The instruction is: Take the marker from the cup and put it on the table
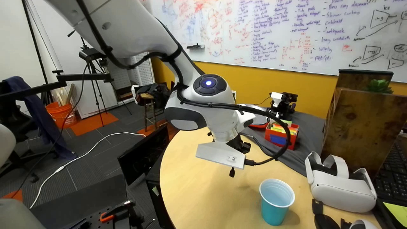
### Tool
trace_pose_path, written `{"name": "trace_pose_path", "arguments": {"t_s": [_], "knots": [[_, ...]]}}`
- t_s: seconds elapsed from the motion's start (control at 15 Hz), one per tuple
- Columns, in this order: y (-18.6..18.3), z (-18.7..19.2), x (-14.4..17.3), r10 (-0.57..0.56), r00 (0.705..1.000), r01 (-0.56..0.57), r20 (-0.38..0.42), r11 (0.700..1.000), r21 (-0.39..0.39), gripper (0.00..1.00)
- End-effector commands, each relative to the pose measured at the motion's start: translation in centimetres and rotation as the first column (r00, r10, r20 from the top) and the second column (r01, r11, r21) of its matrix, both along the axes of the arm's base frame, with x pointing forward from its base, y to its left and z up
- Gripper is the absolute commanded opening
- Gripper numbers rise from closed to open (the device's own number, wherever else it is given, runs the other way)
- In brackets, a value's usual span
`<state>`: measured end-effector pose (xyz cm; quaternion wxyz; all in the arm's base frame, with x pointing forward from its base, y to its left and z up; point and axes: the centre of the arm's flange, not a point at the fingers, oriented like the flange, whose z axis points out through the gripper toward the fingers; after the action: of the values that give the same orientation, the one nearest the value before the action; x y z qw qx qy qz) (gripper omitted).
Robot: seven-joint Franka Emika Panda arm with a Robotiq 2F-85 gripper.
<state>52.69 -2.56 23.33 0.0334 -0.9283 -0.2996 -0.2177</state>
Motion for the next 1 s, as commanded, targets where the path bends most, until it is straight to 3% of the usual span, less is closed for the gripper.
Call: {"name": "trace_pose_path", "arguments": {"t_s": [0.0,0.47,0.53,0.6,0.73,0.93], "knots": [[1.3,0.5,0.9,0.021,0.997,-0.021,-0.070,1.000,-0.003,0.03],[3.0,-0.5,1.4,0.055,0.983,-0.061,-0.177,0.998,-0.028,0.03],[3.2,-0.6,1.5,0.060,0.980,-0.067,-0.190,0.997,-0.031,0.07],[3.5,-0.7,1.5,0.062,0.978,-0.071,-0.200,0.997,-0.039,0.35],[3.9,-0.8,1.6,0.066,0.973,-0.083,-0.222,0.994,-0.065,0.43],[4.1,-1.0,1.8,0.062,0.968,-0.085,-0.244,0.993,-0.084,0.64]]}}
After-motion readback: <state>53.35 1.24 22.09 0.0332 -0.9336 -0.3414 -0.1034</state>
